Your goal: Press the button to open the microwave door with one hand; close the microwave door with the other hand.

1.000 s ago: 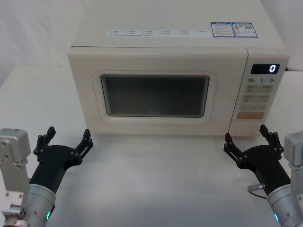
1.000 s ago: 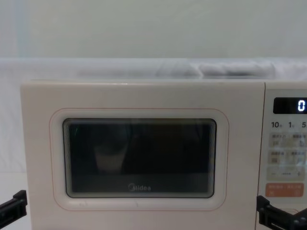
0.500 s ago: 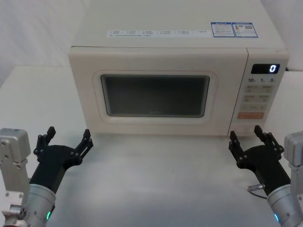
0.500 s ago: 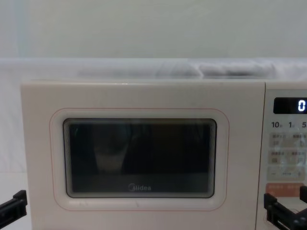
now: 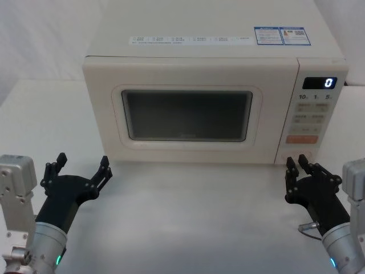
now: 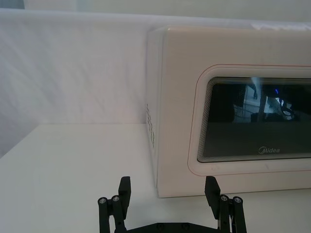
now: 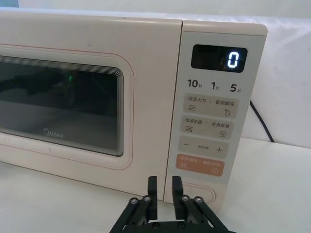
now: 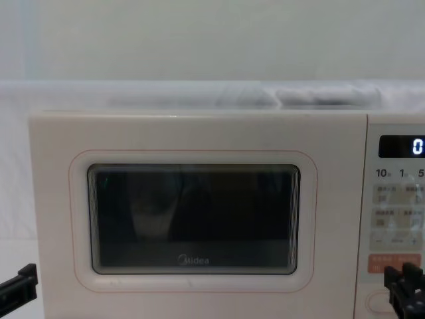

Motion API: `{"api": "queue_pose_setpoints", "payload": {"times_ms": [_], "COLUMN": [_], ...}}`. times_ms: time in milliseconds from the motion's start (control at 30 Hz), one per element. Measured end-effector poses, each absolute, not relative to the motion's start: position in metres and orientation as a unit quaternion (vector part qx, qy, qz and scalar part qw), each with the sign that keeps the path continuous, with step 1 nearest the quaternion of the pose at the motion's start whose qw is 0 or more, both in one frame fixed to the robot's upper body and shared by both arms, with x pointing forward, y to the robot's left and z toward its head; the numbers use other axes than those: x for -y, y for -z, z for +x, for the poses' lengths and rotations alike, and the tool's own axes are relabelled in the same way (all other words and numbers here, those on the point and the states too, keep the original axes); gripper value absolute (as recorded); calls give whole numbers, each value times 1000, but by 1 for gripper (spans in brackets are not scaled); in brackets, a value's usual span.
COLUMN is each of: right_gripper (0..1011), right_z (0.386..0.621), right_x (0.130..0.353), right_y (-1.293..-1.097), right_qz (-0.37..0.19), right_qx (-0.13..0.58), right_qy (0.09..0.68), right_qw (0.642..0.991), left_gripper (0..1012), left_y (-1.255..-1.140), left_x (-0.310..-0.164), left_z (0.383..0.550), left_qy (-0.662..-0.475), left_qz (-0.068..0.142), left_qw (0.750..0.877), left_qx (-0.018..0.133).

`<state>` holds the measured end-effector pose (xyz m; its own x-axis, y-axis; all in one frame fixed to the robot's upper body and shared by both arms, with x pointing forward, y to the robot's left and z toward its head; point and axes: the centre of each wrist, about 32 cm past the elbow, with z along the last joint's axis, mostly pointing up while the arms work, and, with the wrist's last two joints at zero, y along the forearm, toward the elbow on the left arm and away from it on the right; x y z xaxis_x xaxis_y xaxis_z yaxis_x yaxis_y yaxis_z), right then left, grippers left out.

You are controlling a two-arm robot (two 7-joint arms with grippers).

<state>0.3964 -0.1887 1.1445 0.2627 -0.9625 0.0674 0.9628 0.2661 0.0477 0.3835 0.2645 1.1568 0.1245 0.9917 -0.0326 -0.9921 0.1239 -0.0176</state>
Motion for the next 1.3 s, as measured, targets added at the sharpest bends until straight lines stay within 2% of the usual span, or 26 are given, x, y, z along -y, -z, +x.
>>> {"api": "queue_pose_setpoints", "payload": {"times_ms": [67,233,1000,1300], "right_gripper": [191,6,0,0], "right_z": [396,396,397,400], "right_x": [189,189,191,202], "right_y": [-1144,-1144,-1145,-1143], "right_qz": [-1,-2,8,37], "right_qx": [41,41,37,-24], "right_qy": [606,606,603,596], "right_qw": [795,795,797,802], "left_gripper": [1001,1001,1001,1001], "left_y": [-1157,-1157,-1157,-1157], "left_x": [-265,-265,-265,-265], "left_z": [384,384,384,384], "left_qy": [-662,-662,-662,-662], "left_qz": [-17,-17,-17,-17], "left_qw": [750,750,750,750], "left_qx": [-6,-6,-6,-6]}}
